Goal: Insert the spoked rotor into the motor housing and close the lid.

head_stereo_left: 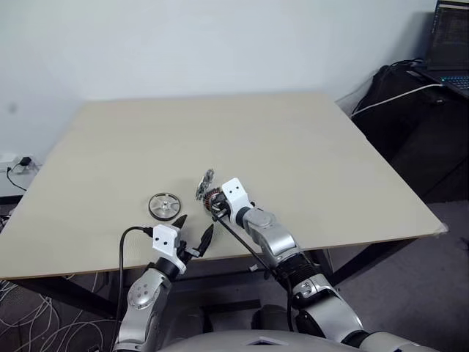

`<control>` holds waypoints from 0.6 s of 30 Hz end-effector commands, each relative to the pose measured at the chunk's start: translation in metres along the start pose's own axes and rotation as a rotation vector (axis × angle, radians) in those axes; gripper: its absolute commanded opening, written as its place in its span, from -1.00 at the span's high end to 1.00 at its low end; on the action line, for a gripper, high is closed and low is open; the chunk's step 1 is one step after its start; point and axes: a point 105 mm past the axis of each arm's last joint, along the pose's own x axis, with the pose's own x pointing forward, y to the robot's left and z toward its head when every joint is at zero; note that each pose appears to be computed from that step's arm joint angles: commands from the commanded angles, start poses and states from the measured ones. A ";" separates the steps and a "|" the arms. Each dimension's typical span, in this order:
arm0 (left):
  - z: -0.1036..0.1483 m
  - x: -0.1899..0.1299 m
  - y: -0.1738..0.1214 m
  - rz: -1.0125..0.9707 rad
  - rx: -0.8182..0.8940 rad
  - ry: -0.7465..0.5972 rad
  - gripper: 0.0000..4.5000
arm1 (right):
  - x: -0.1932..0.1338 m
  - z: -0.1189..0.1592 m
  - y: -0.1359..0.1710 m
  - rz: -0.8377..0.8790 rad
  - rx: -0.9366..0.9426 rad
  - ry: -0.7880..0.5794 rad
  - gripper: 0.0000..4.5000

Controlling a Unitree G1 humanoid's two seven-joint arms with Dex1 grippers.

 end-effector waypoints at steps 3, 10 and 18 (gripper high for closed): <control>0.017 0.003 -0.005 -0.015 0.020 -0.055 -1.00 | -0.002 0.016 0.005 0.006 0.002 -0.068 0.98; 0.016 0.003 0.001 0.033 0.027 -0.043 -1.00 | -0.032 0.037 -0.001 0.002 -0.024 -0.213 0.98; 0.007 -0.004 0.027 0.201 -0.177 0.018 -1.00 | -0.095 0.025 -0.006 0.000 0.041 -0.302 0.98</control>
